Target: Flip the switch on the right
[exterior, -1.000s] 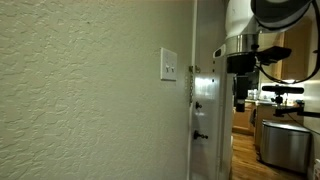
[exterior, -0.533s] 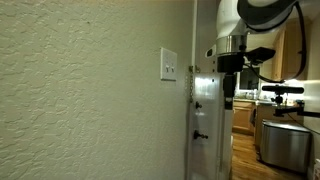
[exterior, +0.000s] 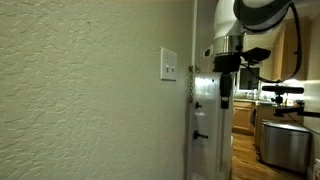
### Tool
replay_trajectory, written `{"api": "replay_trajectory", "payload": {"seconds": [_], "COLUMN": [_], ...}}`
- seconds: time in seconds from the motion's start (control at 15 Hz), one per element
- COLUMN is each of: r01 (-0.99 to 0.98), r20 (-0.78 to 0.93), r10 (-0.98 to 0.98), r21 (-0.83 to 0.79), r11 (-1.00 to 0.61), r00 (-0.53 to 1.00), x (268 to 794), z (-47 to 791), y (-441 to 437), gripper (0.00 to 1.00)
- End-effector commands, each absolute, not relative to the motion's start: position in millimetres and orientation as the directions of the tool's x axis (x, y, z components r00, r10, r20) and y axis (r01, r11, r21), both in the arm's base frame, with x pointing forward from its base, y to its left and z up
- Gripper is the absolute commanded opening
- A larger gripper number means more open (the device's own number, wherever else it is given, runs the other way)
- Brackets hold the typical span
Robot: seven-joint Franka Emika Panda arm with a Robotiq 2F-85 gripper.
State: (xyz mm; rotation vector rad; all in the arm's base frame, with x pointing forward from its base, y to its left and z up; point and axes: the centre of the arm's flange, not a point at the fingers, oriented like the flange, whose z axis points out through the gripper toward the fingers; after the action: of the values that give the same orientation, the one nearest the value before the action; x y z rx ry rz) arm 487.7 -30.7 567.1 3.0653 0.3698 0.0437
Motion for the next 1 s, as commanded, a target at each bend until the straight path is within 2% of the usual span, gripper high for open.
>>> {"api": "replay_trajectory", "payload": {"seconds": [0.0,0.47,0.53,0.67,0.87,0.93], "r01": [0.184,0.112,0.099,0.074,0.051,0.049], "r20": [0.062,0.137,0.158,0.187,0.234,0.256], "r10": [0.187,0.119,0.106,0.081,0.054,0.049], "r21": [0.06,0.059,0.054,0.044,0.017,0.004], "r11": [-0.981,-0.992,-0.994,-0.996,-0.999,-0.999], "r00": [0.98,0.983,0.982,0.979,0.971,0.965], "x": [526,576,581,589,597,599], "z": [581,610,616,626,640,645], "y": [-37,-57,-60,-67,-75,-77], "gripper": [1.0,1.0,0.93,0.67,0.45,0.43]}}
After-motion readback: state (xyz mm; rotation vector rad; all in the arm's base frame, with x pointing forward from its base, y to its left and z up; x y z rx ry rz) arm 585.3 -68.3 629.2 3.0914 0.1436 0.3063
